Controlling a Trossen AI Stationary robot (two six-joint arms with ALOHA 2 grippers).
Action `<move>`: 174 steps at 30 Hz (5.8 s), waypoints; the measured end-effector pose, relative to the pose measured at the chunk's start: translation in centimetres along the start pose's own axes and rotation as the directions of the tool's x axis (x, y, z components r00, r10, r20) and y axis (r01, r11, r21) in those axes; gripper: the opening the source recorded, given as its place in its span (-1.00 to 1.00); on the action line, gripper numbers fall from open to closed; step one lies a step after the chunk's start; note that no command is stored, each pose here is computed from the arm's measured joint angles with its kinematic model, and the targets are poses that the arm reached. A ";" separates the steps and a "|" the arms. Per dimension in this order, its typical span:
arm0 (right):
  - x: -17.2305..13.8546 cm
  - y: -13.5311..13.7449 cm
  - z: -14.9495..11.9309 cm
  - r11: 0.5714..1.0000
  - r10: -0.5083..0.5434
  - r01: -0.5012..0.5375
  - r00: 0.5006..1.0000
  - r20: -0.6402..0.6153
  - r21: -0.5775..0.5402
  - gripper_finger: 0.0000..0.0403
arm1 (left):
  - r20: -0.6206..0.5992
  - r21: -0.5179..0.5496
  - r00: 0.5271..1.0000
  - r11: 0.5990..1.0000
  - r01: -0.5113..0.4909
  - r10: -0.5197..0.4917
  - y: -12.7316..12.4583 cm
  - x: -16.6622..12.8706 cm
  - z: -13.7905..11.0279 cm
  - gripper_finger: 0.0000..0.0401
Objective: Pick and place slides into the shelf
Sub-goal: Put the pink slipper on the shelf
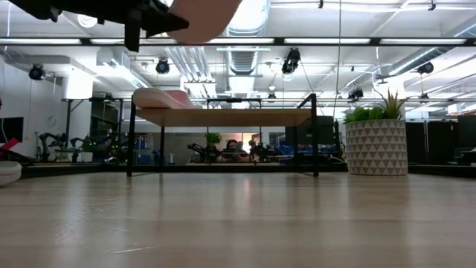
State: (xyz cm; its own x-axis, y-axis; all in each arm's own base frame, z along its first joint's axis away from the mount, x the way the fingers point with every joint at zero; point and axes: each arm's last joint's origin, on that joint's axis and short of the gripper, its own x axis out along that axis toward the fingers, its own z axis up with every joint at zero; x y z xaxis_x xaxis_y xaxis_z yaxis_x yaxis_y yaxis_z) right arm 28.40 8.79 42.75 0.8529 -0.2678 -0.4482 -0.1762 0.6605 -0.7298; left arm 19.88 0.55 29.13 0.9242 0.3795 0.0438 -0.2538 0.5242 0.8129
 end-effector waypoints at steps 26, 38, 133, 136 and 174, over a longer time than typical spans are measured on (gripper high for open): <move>0.9 -0.8 2.0 0.998 0.036 -0.020 0.962 0.272 -0.059 -0.08 | 0.269 0.002 0.963 1.000 -0.022 0.021 -0.4 2.1 1.6 -0.88; 2.4 -0.4 1.9 0.992 0.033 -0.004 0.974 0.225 -0.129 -0.70 | 0.276 -0.005 0.961 0.999 -0.039 0.039 -0.4 2.2 1.7 -0.88; 15.8 -0.3 -8.8 0.915 -0.337 0.270 0.920 -0.201 -0.300 -0.71 | -0.207 0.184 0.976 0.983 -0.026 0.065 -1.7 4.9 6.0 -0.03; 15.8 -0.3 -8.7 0.913 -0.336 0.269 0.922 -0.192 -0.306 -0.71 | -0.233 0.201 0.970 0.980 -0.015 0.063 -2.0 5.5 5.9 -0.03; 15.8 -0.2 -8.8 0.913 -0.332 0.260 0.921 -0.202 -0.314 -0.71 | -0.401 0.313 0.911 0.949 0.034 0.099 -2.0 9.5 6.7 -0.76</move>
State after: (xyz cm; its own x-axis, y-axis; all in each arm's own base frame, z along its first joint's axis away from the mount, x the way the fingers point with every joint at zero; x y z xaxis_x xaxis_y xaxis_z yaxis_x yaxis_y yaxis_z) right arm 37.57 -1.81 31.29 0.7452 -0.6076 -0.2749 -0.0935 0.3130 -0.9451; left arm 31.11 -2.00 31.82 0.7018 0.7035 -0.1122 -0.1202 0.2722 0.9547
